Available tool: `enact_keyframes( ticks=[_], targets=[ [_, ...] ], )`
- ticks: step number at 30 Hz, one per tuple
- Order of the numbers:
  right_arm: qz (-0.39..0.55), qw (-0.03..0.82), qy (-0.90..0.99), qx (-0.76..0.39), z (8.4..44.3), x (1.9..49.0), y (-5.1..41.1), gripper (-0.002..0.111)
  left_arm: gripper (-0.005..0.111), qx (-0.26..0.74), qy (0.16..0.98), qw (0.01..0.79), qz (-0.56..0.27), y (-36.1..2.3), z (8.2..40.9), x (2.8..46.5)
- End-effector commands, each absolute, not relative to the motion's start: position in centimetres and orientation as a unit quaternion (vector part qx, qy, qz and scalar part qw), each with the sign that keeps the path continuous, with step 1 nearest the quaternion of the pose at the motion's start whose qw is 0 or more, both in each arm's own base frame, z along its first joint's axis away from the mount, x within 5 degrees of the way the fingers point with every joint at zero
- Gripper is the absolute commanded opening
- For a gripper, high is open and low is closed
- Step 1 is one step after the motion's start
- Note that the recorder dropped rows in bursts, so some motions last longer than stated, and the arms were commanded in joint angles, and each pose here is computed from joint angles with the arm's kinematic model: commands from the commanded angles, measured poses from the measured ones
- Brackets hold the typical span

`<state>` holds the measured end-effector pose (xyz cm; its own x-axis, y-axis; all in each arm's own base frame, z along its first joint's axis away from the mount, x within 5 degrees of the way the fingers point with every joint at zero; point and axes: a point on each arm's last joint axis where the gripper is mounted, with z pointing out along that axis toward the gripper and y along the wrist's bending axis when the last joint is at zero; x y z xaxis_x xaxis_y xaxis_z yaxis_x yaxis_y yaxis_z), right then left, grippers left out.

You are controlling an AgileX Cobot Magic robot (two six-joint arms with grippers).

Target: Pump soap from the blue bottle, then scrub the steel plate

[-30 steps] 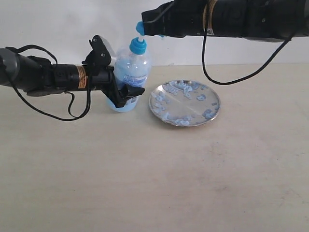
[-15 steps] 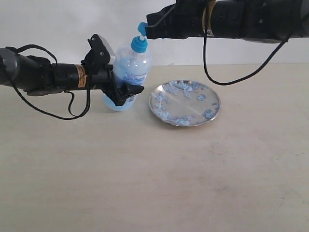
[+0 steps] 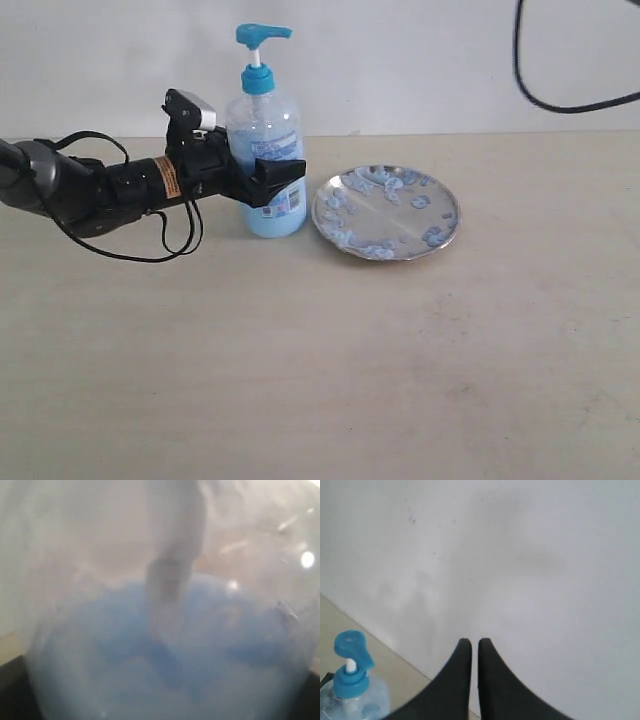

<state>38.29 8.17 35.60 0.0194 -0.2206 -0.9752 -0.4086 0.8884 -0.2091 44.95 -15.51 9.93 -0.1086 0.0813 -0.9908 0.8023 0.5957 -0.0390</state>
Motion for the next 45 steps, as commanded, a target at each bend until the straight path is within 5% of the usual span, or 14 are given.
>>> enact_keyframes(
  ticks=[1, 10, 13, 19, 21, 33, 40, 45],
  targets=[
    [0.109, 0.710, 0.675, -0.168, 35.8, 34.8, 4.1, 0.001, 0.004, 0.301, 0.638, 0.626, -0.333, -14.6, 11.9, 45.5],
    [0.026, 0.778, 0.619, -0.109, 31.4, 21.4, 0.6, 0.001, 0.009, 0.326, 0.652, 0.614, -0.303, -14.1, 11.0, 45.6],
    [0.011, 0.787, 0.614, -0.065, 30.1, 17.2, 0.2, 0.001, 0.029, 0.369, 0.673, 0.576, -0.282, -14.2, 10.0, 45.3],
    [-0.022, 0.765, 0.643, -0.022, 28.5, 13.3, -0.4, 0.001, 0.098, 0.369, 0.700, 0.543, -0.283, -14.2, 9.3, 45.1],
    [-0.025, 0.753, 0.658, -0.017, 28.2, 13.1, -0.5, 0.001, 0.108, 0.366, 0.701, 0.542, -0.283, -14.2, 9.3, 45.1],
    [-0.028, 0.731, 0.682, -0.011, 27.7, 13.2, -0.6, 0.001, 0.110, 0.366, 0.688, 0.557, -0.288, -14.3, 10.6, 45.2],
    [-0.018, 0.730, 0.683, -0.002, 27.6, 13.2, -0.6, 0.001, 0.110, 0.269, 0.810, 0.490, -0.174, -12.0, 8.5, 46.5],
    [-0.014, 0.716, 0.698, 0.008, 27.3, 13.2, -0.7, 0.001, 0.110, 0.282, 0.773, 0.529, -0.207, -12.6, 11.0, 46.5]
  ],
)
